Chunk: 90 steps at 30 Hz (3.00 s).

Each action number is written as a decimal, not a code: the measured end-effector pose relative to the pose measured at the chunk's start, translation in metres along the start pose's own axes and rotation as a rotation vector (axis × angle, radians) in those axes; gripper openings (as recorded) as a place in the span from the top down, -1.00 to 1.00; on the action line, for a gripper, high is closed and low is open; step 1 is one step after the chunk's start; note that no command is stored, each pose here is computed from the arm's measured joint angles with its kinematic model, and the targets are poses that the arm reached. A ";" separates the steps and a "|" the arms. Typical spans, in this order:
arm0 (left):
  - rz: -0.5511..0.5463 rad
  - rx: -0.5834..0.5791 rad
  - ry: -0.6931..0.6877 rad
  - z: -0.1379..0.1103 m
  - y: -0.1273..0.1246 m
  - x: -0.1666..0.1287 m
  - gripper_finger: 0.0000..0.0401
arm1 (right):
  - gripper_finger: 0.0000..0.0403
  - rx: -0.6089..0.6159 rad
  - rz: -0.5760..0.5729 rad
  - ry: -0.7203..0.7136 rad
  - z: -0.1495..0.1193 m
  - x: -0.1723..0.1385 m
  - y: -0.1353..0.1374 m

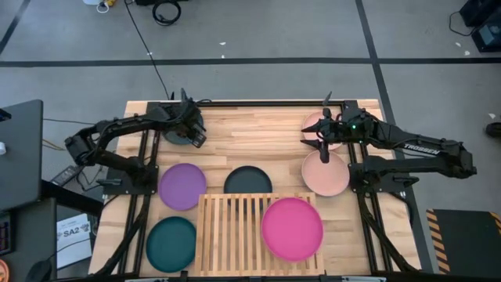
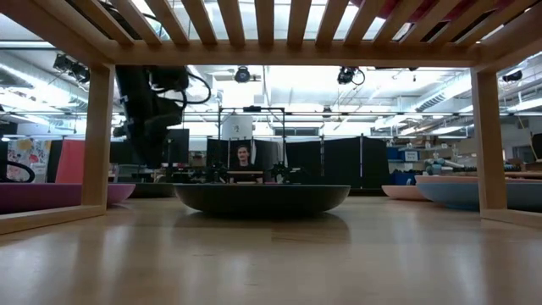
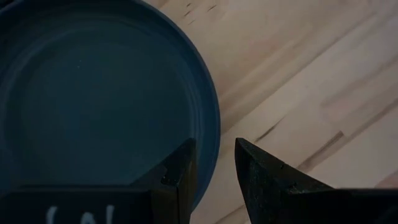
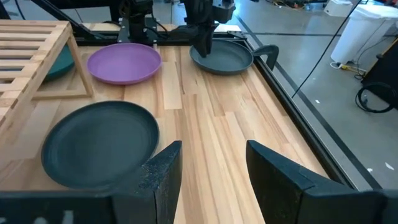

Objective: Place and stack plates onto a shelf
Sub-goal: Put the top black plate on the shelf

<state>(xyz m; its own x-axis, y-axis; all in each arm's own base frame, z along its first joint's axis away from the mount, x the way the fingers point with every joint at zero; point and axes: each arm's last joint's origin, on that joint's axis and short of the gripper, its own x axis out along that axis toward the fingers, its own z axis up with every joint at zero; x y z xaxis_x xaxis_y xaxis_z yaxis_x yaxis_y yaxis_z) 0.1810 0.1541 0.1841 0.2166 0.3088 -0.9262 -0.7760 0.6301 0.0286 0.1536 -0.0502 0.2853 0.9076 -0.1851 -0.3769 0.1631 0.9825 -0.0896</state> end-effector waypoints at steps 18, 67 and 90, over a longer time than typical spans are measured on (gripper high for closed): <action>0.012 0.007 0.048 0.004 -0.004 0.030 0.42 | 0.09 0.001 0.001 0.009 -0.001 0.002 0.000; 0.072 0.083 -0.020 0.001 -0.021 0.016 0.92 | 0.09 0.001 0.007 0.009 0.000 0.002 0.000; -0.208 0.336 -0.380 -0.007 -0.081 -0.140 0.93 | 0.09 0.027 -0.002 0.011 -0.001 0.002 0.000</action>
<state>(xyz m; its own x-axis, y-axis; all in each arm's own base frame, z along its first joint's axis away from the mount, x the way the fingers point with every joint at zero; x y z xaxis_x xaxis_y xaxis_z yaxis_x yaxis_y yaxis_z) 0.2090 0.0549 0.3093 0.5923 0.3496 -0.7259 -0.4757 0.8789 0.0351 0.1555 -0.0509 0.2839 0.9029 -0.1867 -0.3871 0.1750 0.9824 -0.0656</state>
